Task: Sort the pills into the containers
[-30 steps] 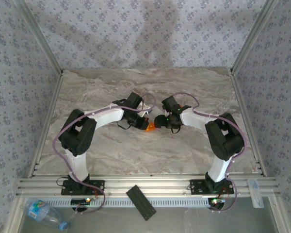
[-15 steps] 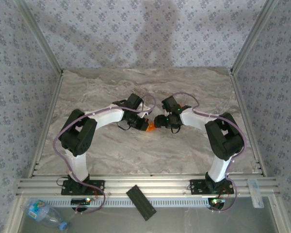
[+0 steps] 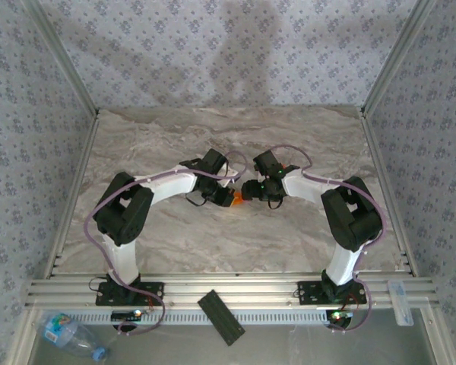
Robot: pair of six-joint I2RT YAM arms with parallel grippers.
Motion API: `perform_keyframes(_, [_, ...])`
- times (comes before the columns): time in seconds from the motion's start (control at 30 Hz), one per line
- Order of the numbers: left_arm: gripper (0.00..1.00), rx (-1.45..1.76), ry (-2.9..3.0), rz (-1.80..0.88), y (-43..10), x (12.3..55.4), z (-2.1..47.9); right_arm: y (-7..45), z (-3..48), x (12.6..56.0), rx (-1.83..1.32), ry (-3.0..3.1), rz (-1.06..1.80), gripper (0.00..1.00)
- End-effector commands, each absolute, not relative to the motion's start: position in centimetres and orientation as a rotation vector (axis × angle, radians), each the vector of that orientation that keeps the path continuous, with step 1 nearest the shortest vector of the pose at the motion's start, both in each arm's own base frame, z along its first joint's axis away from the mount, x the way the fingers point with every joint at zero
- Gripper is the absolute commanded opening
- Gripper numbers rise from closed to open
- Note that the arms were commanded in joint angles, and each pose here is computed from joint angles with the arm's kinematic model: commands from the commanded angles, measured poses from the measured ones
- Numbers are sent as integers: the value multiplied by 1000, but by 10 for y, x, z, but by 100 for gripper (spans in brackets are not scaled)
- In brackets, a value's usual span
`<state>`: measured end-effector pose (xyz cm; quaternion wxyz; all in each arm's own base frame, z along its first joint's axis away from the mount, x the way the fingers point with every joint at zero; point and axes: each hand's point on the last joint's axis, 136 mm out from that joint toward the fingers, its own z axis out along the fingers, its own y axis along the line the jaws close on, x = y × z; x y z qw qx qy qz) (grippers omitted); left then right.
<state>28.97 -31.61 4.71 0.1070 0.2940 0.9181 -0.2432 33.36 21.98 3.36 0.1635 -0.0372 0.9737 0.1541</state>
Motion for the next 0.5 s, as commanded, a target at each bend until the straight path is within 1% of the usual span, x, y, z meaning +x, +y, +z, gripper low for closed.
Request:
perform_keyframes(0.0, [0,893,2721,-647,-312,288,37,206,15,325,-67,2834,356,73])
perform_keyframes(0.47, [0,885,2754,-562,-303,289,20,206,13,324,-66,2837,353,73])
